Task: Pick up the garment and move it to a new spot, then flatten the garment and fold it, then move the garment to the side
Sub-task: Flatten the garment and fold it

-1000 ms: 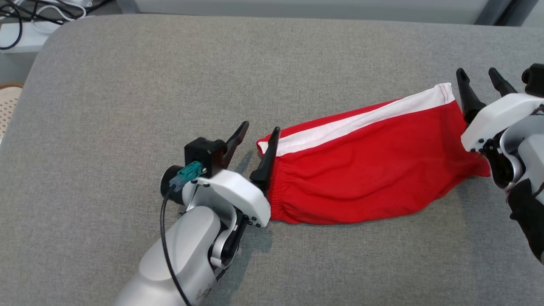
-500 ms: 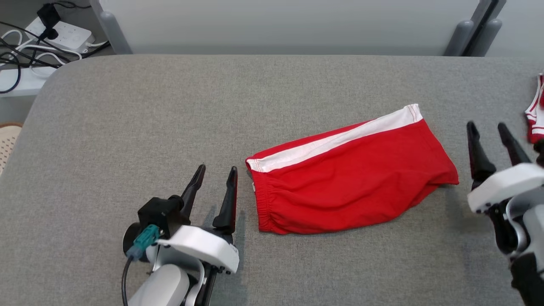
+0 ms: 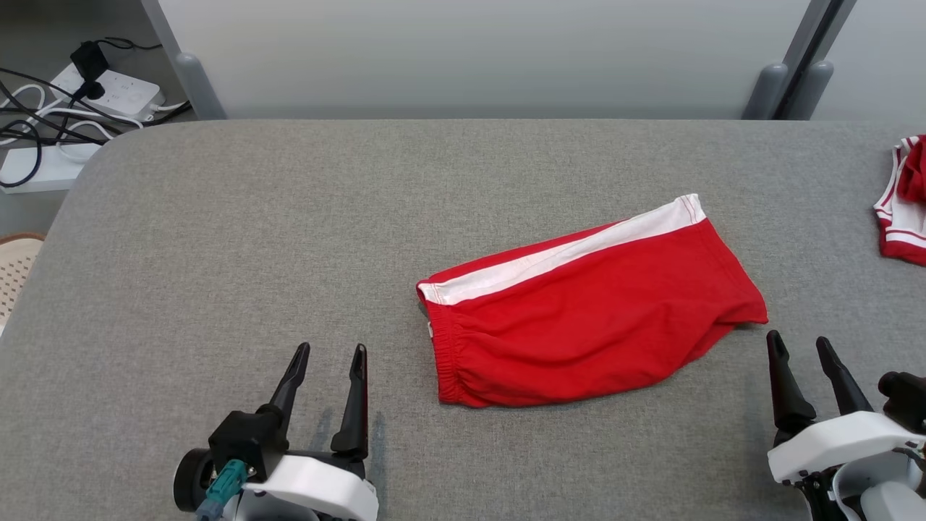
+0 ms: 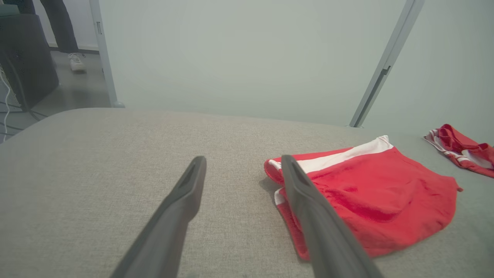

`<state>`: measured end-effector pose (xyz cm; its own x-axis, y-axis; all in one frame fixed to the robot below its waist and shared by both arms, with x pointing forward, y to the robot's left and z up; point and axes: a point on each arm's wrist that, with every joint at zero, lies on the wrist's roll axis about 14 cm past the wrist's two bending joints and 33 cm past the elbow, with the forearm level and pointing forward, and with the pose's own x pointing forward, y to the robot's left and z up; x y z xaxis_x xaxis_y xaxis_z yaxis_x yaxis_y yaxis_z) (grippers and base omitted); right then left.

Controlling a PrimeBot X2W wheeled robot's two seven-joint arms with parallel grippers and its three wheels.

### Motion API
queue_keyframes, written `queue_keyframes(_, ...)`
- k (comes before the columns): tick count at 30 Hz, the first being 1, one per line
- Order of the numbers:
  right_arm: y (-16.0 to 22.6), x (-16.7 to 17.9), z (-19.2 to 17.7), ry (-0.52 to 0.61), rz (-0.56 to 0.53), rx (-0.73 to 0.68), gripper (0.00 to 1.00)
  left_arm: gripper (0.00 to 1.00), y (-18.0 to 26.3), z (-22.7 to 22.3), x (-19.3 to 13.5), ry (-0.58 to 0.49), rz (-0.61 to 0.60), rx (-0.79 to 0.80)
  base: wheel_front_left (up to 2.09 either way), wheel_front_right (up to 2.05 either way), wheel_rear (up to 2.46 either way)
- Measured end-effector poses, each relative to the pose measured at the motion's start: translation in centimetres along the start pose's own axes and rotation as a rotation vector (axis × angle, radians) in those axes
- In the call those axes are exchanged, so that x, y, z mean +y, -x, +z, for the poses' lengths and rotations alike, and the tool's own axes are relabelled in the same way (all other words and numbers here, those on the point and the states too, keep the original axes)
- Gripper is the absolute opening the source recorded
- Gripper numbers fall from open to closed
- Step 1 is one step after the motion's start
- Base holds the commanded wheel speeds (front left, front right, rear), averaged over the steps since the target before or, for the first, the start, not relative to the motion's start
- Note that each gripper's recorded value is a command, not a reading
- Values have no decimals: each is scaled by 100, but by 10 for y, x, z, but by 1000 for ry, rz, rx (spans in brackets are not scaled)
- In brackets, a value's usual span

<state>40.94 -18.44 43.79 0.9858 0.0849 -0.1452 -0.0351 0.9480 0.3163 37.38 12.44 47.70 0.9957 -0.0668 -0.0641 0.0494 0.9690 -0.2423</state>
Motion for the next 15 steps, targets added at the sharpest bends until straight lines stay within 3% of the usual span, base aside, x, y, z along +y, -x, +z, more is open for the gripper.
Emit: queue_keyframes(15, -39, -8, -17, -335, -46, 229, 100, 100, 1, 3, 0, -14, -2, -24, 0, 0, 0)
